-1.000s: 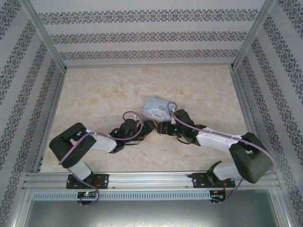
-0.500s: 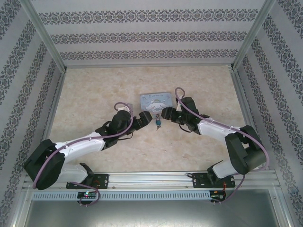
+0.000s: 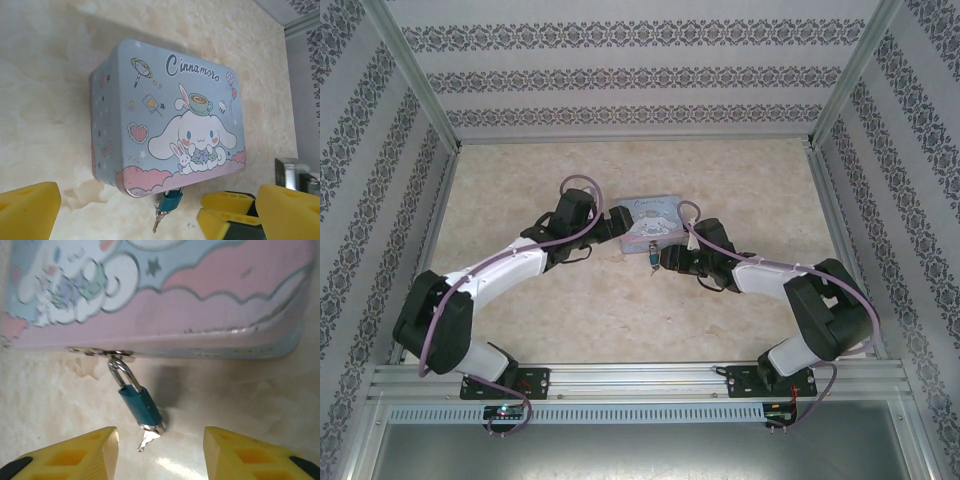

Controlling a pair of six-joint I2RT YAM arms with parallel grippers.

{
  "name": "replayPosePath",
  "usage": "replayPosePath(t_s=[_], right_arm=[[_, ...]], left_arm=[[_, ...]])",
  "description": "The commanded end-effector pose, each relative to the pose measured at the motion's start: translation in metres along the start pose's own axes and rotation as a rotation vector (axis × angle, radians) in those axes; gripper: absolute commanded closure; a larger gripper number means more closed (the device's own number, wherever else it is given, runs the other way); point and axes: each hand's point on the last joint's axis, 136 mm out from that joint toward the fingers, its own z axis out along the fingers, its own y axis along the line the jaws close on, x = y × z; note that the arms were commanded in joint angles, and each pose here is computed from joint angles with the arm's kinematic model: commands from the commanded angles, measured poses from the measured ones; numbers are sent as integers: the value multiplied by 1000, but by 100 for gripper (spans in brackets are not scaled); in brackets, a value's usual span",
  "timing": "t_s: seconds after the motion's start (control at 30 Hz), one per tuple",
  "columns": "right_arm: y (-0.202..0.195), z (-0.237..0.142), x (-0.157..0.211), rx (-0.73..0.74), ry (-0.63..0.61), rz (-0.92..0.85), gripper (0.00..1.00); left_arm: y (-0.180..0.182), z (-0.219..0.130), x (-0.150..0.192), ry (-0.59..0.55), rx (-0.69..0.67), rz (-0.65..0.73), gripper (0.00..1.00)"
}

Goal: Unlock the padlock with the key

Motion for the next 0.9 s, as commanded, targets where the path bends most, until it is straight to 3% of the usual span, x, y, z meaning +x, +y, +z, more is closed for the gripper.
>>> replayPosePath(t_s=[0.0, 0.53, 0.67, 0.87], right_arm=[[15, 11, -4, -42, 6, -61, 52], [15, 39, 3, -27, 49, -54, 58], [13, 40, 3, -21, 51, -50, 67], [3, 36, 8, -3, 54, -36, 90]], left_arm=[[9, 6, 4, 69, -32, 38, 0], [13, 20, -1, 85, -9, 1, 0], [11, 21, -1, 87, 0, 0, 0], [10, 21, -3, 88, -2, 17, 0]])
